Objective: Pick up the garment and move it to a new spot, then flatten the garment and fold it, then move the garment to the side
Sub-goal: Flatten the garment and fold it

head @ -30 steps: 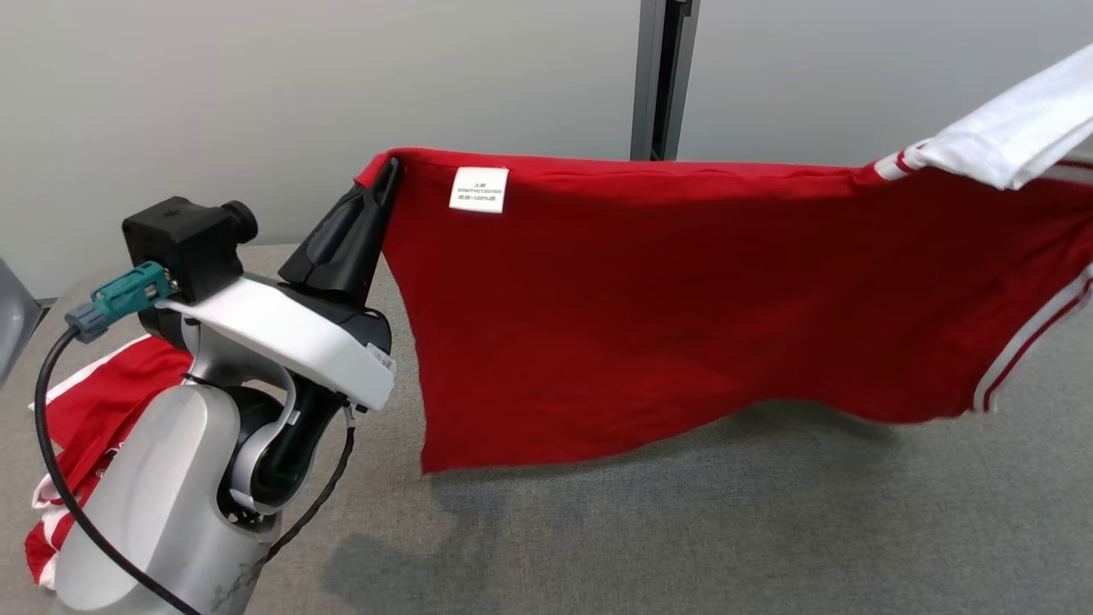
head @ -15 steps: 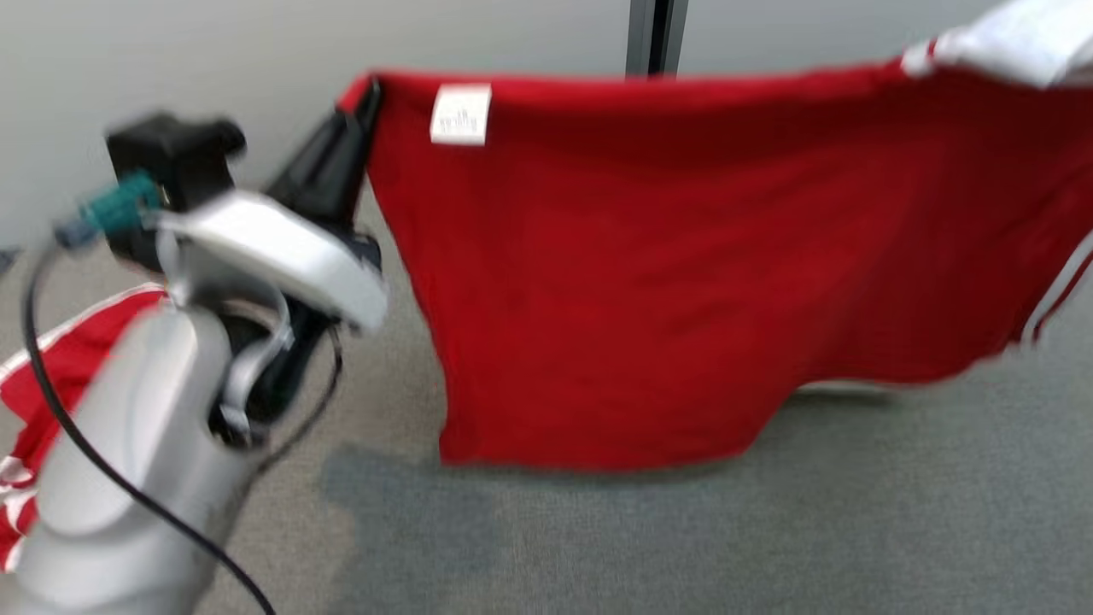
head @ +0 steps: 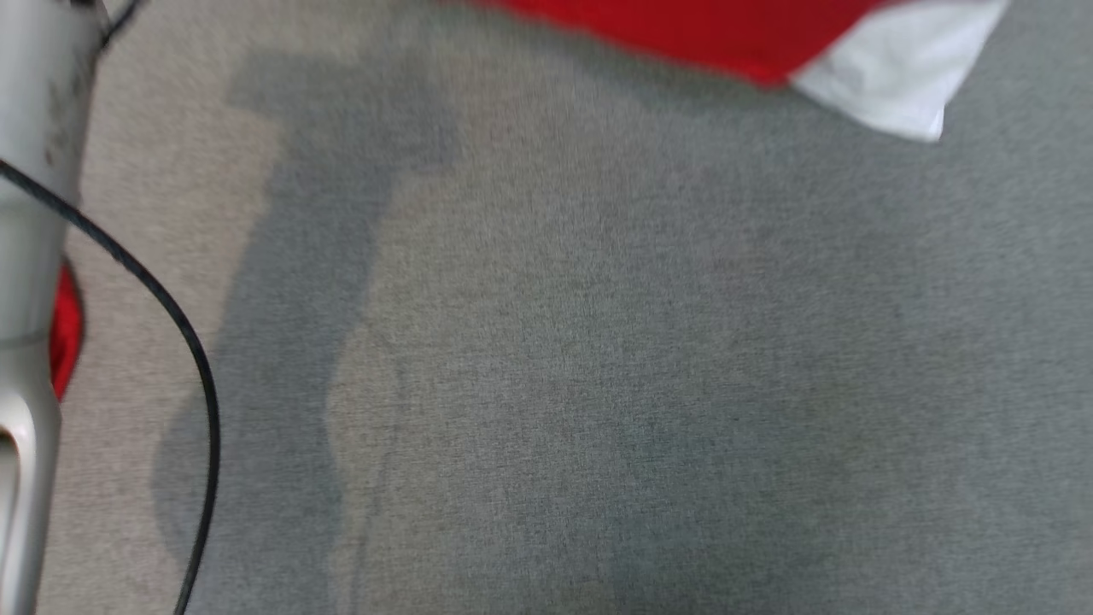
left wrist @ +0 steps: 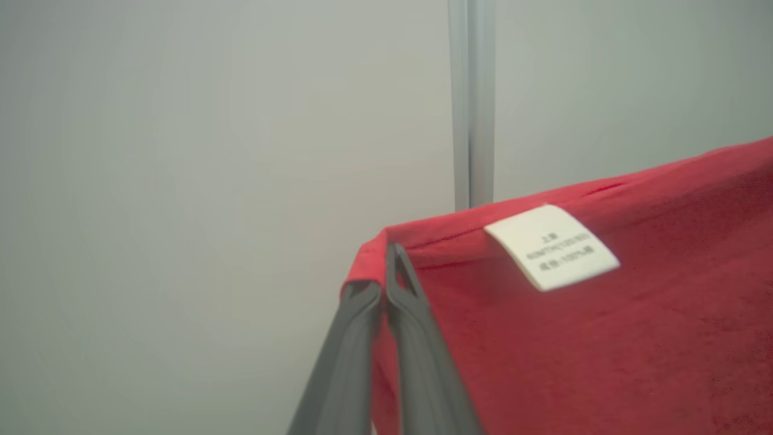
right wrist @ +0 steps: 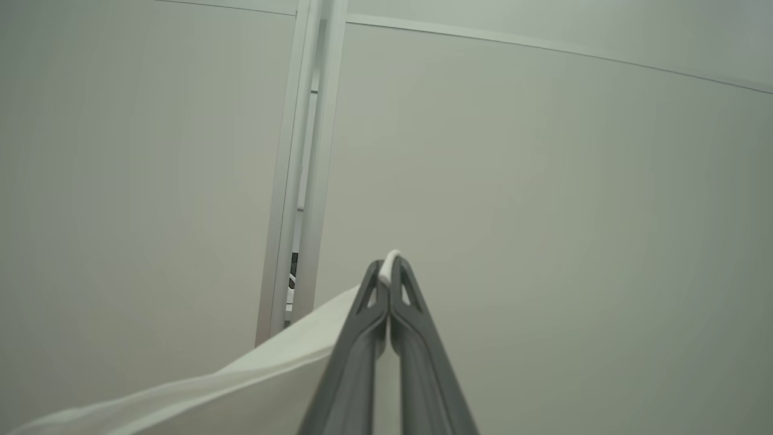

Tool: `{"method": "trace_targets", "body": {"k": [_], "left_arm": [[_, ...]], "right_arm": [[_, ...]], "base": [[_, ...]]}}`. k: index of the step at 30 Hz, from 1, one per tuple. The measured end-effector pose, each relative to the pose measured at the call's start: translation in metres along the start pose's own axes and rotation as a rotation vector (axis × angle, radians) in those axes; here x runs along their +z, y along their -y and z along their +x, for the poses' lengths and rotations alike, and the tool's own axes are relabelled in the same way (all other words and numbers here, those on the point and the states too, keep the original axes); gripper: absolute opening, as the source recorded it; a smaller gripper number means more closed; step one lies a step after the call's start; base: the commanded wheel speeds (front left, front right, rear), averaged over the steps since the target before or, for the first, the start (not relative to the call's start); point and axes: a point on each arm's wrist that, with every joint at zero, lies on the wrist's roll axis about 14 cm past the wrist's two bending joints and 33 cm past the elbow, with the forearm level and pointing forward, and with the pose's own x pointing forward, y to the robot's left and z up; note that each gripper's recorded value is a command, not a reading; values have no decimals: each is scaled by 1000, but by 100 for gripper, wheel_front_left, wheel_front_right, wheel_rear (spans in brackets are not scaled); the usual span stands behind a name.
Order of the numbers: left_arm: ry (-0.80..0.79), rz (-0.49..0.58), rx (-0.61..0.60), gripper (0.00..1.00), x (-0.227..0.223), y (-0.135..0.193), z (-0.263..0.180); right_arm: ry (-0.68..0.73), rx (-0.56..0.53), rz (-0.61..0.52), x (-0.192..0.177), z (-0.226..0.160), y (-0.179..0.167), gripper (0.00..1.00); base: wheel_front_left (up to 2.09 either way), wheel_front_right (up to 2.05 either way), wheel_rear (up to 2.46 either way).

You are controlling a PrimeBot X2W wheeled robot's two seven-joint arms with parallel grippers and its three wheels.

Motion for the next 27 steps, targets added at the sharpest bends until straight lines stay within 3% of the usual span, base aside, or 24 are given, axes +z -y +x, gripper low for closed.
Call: {"method": "trace_targets", "body": {"k": [6,11,22,27], "left_arm": [[169,-55,100,0,3,-20,36],[133,-74,82,0,-42,-9,47],[-72,-40,55,0,-131,-1,24],[-166,-46,56,0,-167,2,-6]], "right_arm": [[80,-31,25,-16,23,-3,0],[48,-24,56,-50,19,-15,0],[-283,-23,111,-178,-62,-32,0],[-415,-47,139,-213,-110,-29,0]], "base": [[0,0,0],[0,0,0],[0,0,0],[0,0,0]]}}
